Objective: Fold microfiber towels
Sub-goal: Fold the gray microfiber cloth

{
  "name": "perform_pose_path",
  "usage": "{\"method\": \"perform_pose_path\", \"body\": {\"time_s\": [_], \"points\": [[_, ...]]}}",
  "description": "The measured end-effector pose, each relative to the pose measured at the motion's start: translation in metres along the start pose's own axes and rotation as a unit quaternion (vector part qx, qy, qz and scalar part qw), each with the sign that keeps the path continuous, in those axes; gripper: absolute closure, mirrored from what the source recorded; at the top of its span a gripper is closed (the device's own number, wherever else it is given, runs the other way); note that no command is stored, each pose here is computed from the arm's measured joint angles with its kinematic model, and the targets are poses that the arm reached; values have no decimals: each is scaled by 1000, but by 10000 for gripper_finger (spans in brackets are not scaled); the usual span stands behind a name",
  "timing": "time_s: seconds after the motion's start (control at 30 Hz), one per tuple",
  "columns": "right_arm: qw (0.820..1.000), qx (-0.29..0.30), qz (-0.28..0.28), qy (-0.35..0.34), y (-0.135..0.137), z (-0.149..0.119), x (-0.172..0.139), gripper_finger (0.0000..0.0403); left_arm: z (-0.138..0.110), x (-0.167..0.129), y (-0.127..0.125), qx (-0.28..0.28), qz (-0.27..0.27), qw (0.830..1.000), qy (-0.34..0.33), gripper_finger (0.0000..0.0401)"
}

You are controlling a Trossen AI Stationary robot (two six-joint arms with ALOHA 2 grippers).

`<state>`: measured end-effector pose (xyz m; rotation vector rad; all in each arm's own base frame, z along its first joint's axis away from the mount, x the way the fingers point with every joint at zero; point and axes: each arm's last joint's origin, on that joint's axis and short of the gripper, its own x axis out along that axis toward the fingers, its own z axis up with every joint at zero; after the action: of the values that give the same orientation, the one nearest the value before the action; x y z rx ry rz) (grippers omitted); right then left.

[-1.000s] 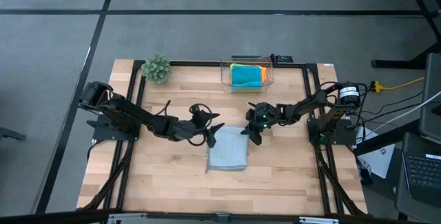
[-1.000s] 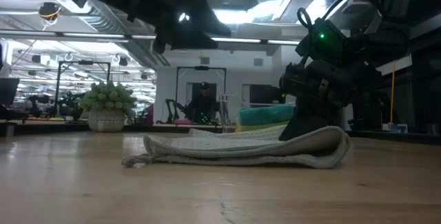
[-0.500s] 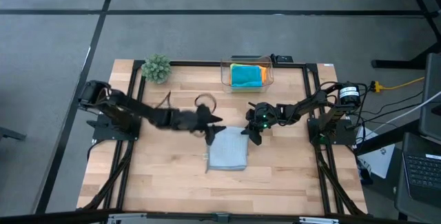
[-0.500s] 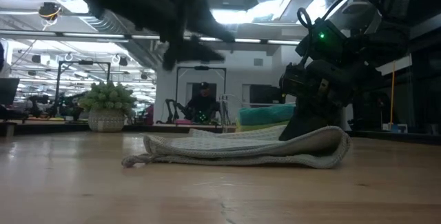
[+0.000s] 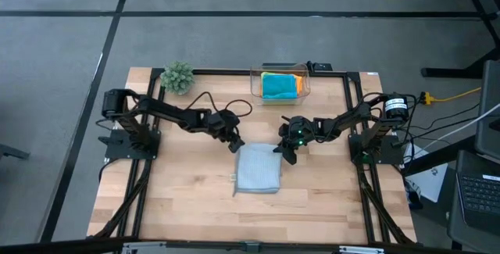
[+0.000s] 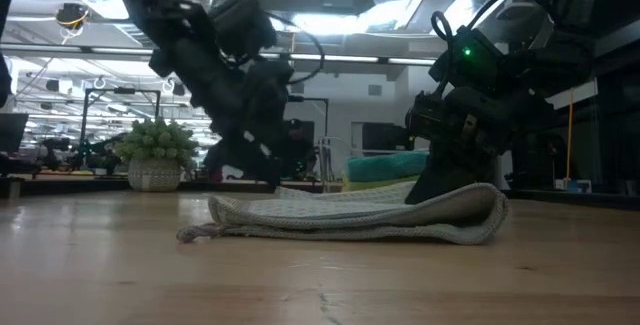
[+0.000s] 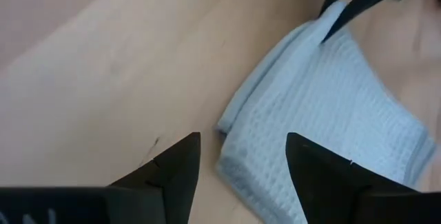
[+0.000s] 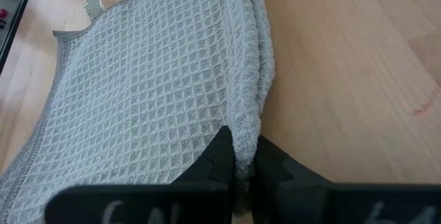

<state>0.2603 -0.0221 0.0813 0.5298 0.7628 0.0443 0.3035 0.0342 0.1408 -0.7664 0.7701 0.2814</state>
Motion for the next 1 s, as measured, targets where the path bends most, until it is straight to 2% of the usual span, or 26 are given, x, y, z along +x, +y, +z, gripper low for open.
{"method": "perform_pose_path", "body": {"time_s": [0.33, 0.6, 0.77, 1.0], "points": [[1000, 1, 7, 3, 0, 0, 0, 381, -10, 21, 12, -38, 9, 998, 45, 195], [1000, 1, 10, 4, 1, 0, 0, 379, -14, 32, 6, -46, -37, 997, 54, 195], [1000, 1, 11, 4, 1, 0, 0, 379, -17, 32, 4, -45, -63, 994, 82, 195], [1000, 1, 11, 5, 1, 0, 0, 379, -19, 33, 4, -43, -45, 995, 76, 195]]}}
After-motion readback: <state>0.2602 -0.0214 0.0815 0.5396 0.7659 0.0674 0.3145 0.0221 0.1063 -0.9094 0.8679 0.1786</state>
